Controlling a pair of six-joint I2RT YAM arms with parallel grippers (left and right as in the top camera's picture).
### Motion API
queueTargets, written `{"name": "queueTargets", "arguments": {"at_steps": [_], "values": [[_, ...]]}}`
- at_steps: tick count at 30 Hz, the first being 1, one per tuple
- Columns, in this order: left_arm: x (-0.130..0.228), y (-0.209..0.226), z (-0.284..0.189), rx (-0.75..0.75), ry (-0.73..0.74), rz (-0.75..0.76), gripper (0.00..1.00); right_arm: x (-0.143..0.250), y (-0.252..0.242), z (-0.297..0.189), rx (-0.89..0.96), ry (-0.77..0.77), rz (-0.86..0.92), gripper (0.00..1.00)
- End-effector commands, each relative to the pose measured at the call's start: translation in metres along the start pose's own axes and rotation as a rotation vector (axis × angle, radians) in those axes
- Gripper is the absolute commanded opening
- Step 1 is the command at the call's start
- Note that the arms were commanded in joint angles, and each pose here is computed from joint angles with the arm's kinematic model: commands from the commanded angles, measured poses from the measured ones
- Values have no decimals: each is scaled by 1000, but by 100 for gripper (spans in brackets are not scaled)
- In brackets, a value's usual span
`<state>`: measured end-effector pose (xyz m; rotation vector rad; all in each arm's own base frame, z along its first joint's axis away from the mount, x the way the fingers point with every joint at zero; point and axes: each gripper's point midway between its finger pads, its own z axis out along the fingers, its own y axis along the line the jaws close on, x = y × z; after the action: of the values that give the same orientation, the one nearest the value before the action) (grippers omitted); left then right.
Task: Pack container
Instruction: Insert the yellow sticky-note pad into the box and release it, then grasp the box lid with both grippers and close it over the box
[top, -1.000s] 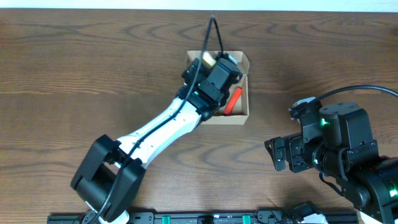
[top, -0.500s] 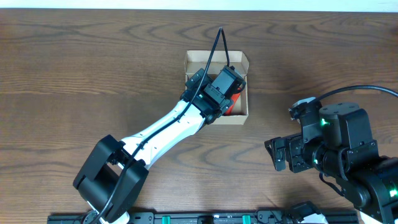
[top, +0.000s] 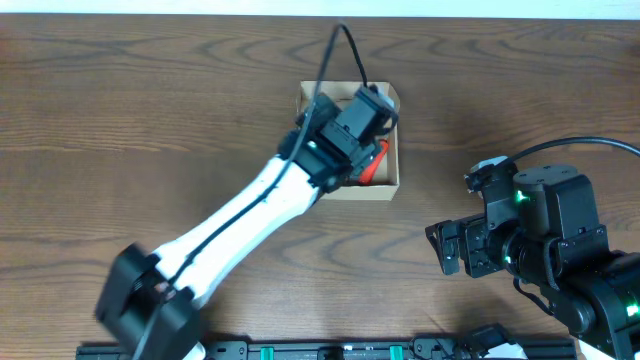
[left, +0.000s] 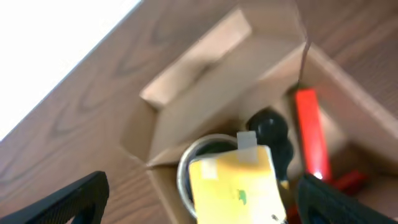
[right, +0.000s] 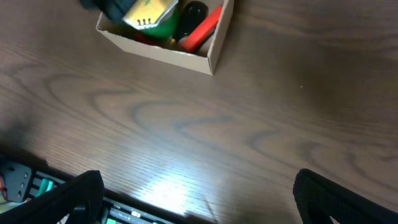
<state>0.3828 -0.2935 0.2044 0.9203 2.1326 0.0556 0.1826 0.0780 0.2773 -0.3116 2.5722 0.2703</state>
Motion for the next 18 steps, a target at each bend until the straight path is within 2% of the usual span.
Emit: {"name": "queueTargets", "arguments": {"at_steps": [1, 2, 5, 6, 11, 12, 15, 16, 18], "values": [[-15, 13, -30, 54, -48, -107, 100, 1, 0, -1, -4, -4, -4, 99], [-11, 15, -32, 65, -31, -133, 100, 1, 0, -1, -4, -4, -4, 99], [11, 31, -39, 73, 42, -219, 84, 1, 0, -1, -4, -4, -4, 99], [18, 35, -41, 85, 63, -251, 74, 0, 0, -1, -4, -4, -5, 99], [42, 60, -42, 192, 122, -370, 50, 1, 0, -1, -4, -4, -4, 99], [46, 65, -41, 209, 126, -393, 42, 0, 0, -1, -4, -4, -5, 99], [56, 85, -37, 217, 133, -454, 10, 1, 0, -1, -4, -4, -4, 99], [59, 91, -36, 209, 135, -469, 6, 1, 0, -1, -4, -4, -4, 99], [65, 107, -34, 181, 136, -504, 6, 0, 0, -1, -4, -4, -5, 99]]}}
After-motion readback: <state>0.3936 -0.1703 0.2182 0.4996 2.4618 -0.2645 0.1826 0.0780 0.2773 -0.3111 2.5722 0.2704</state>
